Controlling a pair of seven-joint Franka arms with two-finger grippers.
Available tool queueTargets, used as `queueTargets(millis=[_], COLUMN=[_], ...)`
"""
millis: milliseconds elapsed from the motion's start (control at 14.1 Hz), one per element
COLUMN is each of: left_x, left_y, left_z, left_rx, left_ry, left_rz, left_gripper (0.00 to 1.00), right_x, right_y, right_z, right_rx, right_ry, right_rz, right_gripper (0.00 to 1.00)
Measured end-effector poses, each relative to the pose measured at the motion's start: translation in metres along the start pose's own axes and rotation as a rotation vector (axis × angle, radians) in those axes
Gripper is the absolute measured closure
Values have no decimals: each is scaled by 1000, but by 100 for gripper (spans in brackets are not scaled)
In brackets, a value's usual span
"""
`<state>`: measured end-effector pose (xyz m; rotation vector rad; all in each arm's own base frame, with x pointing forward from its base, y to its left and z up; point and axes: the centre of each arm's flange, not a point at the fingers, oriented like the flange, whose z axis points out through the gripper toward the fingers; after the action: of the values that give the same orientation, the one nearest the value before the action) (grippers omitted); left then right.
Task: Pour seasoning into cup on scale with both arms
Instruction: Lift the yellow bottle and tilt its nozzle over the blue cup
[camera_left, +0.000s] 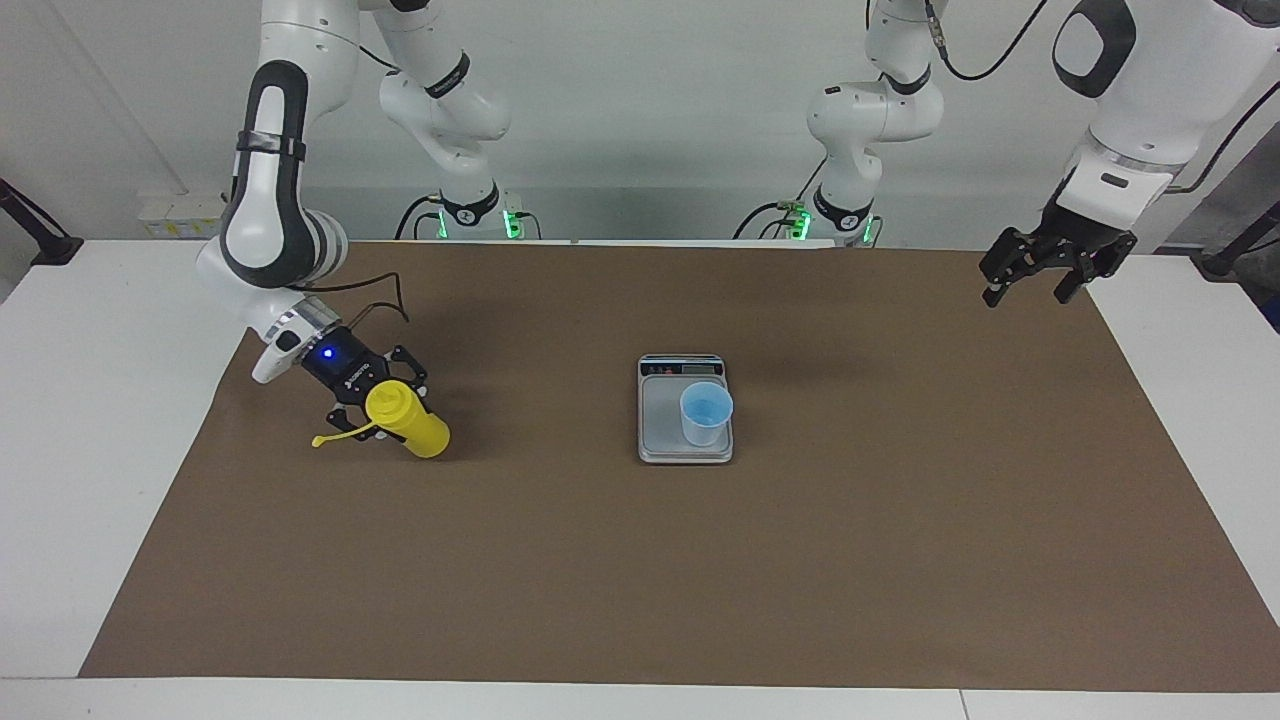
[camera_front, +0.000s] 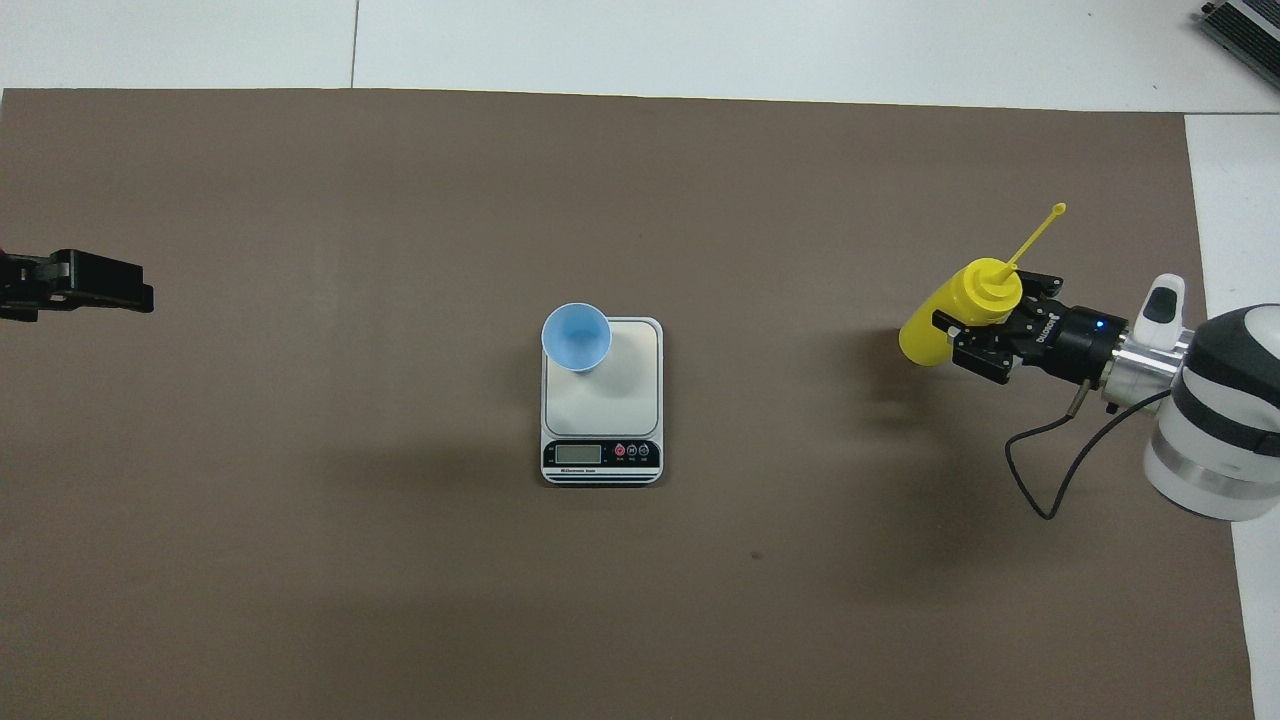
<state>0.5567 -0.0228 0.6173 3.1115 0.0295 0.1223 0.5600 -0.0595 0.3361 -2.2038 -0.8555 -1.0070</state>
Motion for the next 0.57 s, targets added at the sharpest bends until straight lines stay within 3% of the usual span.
queueTargets(millis=[354,566], left_x=[0,0], left_y=[0,0], left_z=[0,0], left_rx=[0,0], left_ry=[0,0], left_rz=[0,0], left_gripper=[0,0], right_x=[75,116], right_y=[-44,-77], right_z=[25,51], right_rx=[-20,-30], right_ry=[-201,-325], right_rz=[-151,-164], right_gripper=[46,46])
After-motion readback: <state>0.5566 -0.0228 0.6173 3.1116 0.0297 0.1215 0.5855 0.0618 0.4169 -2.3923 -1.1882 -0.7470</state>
